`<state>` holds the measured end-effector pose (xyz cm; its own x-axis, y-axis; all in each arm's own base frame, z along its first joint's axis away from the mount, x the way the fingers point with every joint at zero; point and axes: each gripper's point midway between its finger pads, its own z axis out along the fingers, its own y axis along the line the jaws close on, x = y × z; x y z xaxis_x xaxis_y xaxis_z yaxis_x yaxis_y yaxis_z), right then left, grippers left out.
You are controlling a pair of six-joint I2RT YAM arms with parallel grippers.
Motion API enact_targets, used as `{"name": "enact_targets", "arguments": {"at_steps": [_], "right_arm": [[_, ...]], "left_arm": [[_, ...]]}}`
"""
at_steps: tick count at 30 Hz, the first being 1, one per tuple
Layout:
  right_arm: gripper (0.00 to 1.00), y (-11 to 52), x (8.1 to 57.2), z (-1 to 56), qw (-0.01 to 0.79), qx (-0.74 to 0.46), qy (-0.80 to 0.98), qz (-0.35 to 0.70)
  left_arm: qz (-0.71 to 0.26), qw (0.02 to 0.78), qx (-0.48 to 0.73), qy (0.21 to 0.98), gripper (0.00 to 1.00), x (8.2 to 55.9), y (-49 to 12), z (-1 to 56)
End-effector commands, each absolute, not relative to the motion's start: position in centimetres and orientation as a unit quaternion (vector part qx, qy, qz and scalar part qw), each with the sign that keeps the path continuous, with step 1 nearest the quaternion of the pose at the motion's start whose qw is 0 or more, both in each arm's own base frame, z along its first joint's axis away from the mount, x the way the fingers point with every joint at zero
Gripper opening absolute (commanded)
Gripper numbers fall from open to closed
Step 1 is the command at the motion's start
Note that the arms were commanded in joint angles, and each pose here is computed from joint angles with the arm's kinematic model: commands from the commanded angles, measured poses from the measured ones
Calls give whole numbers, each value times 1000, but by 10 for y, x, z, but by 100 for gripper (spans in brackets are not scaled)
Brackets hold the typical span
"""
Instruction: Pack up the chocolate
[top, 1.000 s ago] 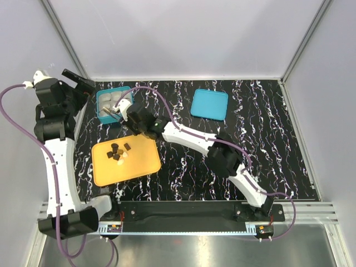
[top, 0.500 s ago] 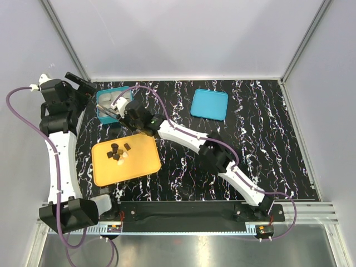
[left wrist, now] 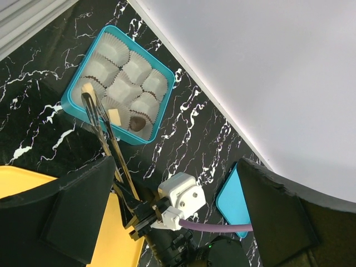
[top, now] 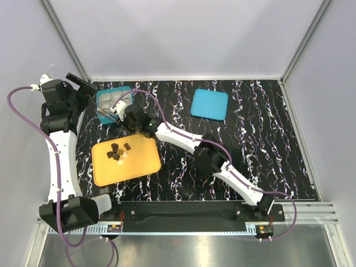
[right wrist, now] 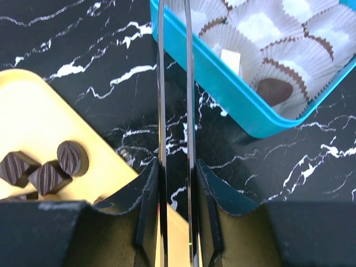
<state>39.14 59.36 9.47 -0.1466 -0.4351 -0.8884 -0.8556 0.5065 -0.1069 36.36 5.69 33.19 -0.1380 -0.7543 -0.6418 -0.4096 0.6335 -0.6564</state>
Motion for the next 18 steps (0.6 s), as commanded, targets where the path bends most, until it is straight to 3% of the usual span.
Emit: {"name": "enact_targets", "arguments": {"at_steps": [1, 18], "right_arm": [[33, 604, 407, 135, 524, -431, 695, 237], [40, 600, 411, 121, 515, -427, 706, 230]], "left_arm": [[-150, 552, -385, 725, 99, 364, 65, 343], [-151, 545, -384, 730, 99, 366, 64, 331]]}}
